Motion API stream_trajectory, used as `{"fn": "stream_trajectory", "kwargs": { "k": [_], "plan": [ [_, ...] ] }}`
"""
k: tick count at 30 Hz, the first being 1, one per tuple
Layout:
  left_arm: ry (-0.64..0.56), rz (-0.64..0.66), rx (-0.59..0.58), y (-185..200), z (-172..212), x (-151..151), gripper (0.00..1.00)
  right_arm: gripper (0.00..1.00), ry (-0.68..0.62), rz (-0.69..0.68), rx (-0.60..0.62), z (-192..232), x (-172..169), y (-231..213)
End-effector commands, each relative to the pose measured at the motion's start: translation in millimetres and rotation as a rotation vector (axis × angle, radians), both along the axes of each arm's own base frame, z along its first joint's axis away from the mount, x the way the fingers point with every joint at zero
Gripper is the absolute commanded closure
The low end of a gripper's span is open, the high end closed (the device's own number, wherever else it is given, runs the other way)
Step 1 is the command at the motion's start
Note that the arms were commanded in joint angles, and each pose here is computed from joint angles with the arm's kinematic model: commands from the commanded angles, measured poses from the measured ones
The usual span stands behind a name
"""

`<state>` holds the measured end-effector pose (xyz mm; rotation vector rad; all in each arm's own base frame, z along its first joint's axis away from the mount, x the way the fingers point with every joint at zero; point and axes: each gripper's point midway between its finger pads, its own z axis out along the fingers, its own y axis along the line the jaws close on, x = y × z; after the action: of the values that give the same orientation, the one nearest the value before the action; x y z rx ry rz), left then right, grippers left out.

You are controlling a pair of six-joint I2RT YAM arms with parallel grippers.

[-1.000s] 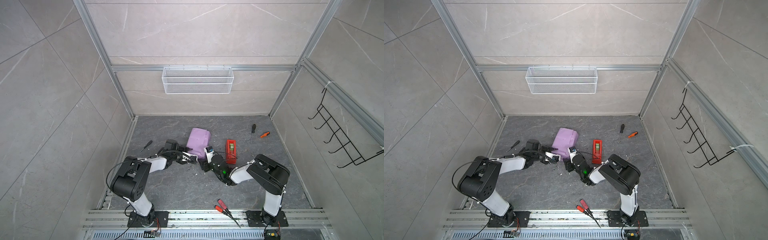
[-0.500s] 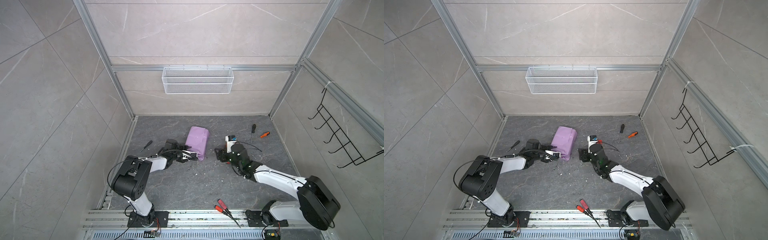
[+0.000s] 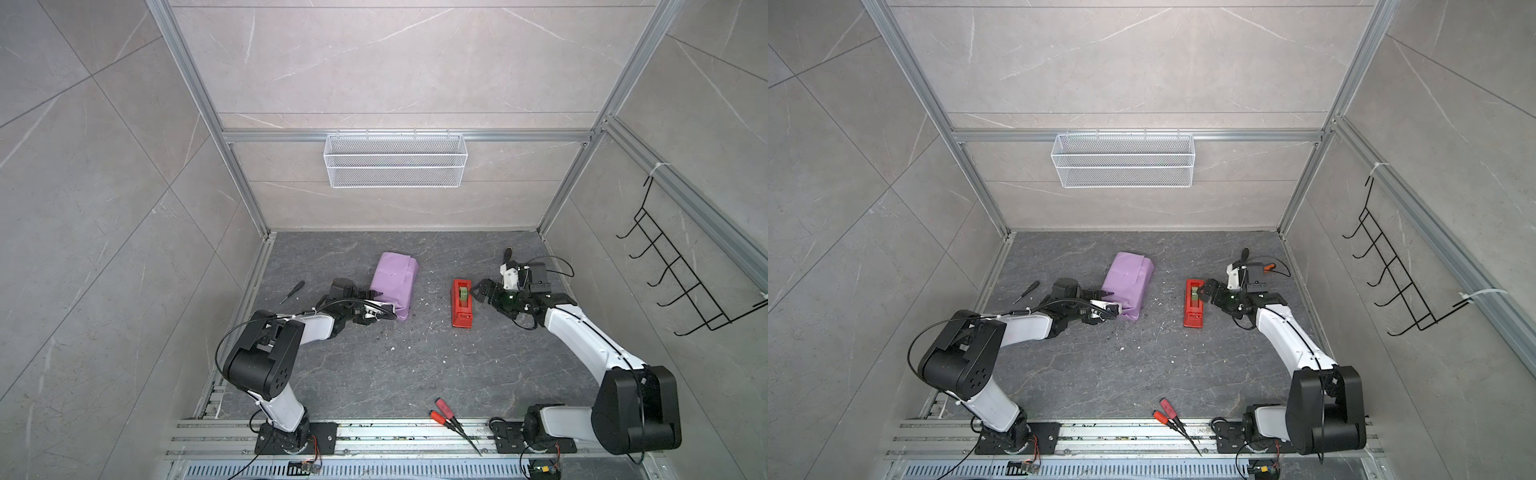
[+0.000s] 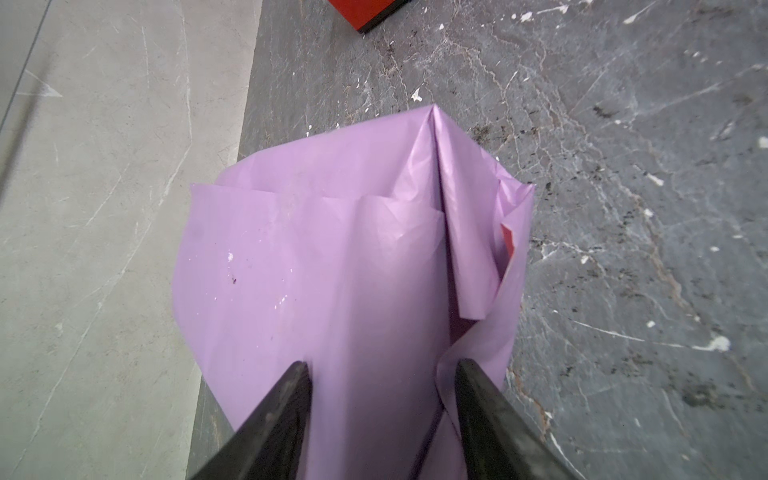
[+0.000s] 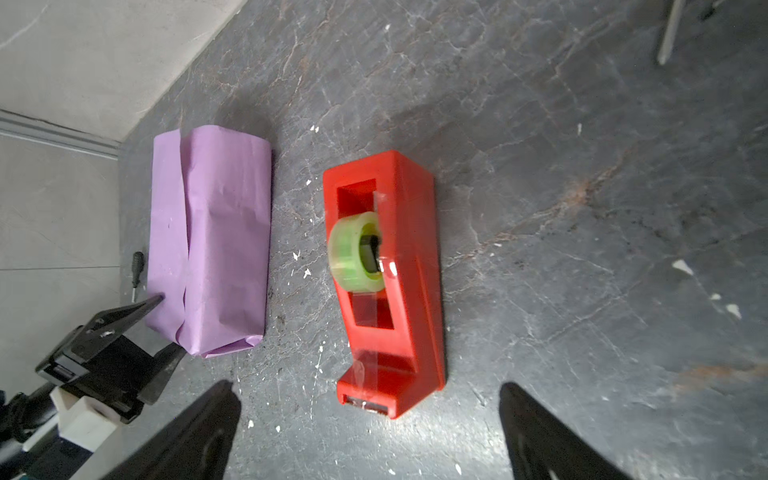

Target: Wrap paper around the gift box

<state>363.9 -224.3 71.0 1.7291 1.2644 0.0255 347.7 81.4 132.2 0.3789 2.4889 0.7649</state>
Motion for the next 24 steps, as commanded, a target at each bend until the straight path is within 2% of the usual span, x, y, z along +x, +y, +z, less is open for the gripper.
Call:
{"fn": "stream_trajectory", "kwargs": {
  "k": [1, 4, 7, 10, 12, 18, 21, 24],
  "plan": [
    [0.104, 0.053, 0.05, 11.9, -29.1, -8.6, 0.41, 0.0, 0.058, 0.044, 0.187, 1.5, -7.4, 9.7],
    [0.102, 0.052, 0.052, 11.7, -29.9, -8.5, 0.41, 0.03, 0.043, 0.056, 0.158, 1.6, -4.3, 2.6],
    [0.103, 0.052, 0.059, 12.6, -31.8, -9.3, 0.41, 0.15, 0.058, 0.106, 0.175, 0.9, -2.0, 6.4],
    [0.099, 0.05, 0.06, 12.7, -31.2, -9.1, 0.41, 0.31, 0.062, 0.18, 0.266, 2.3, -0.4, 20.8],
    [0.102, 0.045, 0.06, 12.2, -32.3, -10.3, 0.41, 0.37, 0.087, 0.203, 0.267, -4.4, -1.5, 21.9],
    [0.138, 0.017, 0.052, 10.4, -32.9, -18.1, 0.41, 0.4, 0.127, 0.234, 0.271, -18.6, -4.4, 24.4],
    [0.185, 0.004, 0.05, 10.2, -34.4, -23.6, 0.41, 0.46, 0.155, 0.25, 0.296, -24.2, -6.8, 27.8],
    [0.242, -0.005, 0.056, 12.9, -35.9, -28.6, 0.41, 0.46, 0.151, 0.267, 0.305, -23.2, -8.5, 31.8]
  ]
}}
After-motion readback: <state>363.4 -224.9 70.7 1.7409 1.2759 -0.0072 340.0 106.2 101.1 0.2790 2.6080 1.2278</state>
